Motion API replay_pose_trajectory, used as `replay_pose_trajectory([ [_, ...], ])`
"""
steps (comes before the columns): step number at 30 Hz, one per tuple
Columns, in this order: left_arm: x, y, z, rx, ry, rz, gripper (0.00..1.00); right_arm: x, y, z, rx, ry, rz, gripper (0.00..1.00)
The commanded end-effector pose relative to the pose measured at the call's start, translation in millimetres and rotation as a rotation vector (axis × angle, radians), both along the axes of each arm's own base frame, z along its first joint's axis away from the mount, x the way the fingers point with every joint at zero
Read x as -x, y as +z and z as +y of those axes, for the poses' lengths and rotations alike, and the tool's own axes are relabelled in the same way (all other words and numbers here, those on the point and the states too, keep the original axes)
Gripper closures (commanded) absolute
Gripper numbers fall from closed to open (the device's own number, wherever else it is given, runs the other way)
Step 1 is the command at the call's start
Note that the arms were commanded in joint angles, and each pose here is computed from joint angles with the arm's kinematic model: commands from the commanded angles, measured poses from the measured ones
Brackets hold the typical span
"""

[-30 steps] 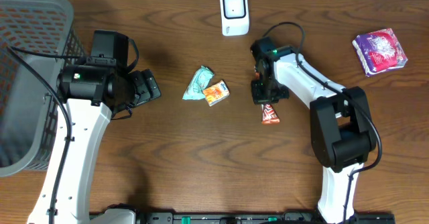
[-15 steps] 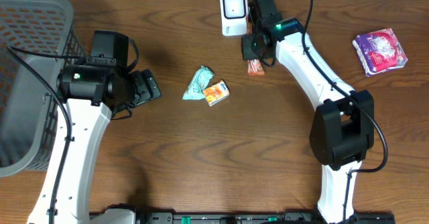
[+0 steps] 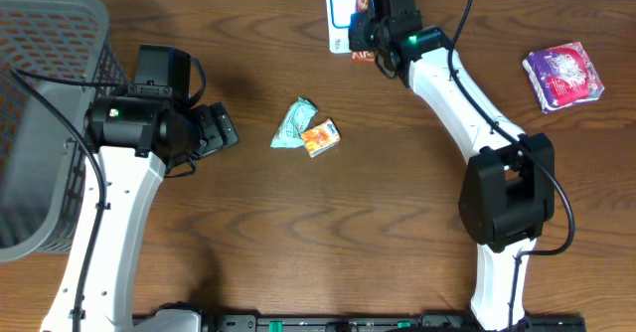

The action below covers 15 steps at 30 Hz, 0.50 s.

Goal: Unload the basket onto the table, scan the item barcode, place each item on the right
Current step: 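Hold the red snack bar under the white scanner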

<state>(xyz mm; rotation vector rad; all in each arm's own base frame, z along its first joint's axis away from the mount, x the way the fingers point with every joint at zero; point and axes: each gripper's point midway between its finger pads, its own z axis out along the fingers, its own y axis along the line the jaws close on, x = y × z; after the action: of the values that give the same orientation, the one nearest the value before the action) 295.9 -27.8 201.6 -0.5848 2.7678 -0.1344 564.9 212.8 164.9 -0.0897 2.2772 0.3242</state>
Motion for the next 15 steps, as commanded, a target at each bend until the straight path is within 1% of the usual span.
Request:
replay_pose_trajectory([
  [1,1.2,0.6,3.6,-0.013,0.003,-0.002,0.05,-5.9,12.1,7.5,-0.029,-0.007,-0.042,0.99],
  [7,1.1,0.7,3.6,-0.013,0.003,-0.002,0.05,-19.5,34.4,13.1,-0.128,-0.048,-0.122,0.99],
  [15,1.2,0.6,3.6,-0.013,0.003,-0.002,0.05,-33.2,60.1,27.0,-0.216,-0.049,-0.236,0.99],
])
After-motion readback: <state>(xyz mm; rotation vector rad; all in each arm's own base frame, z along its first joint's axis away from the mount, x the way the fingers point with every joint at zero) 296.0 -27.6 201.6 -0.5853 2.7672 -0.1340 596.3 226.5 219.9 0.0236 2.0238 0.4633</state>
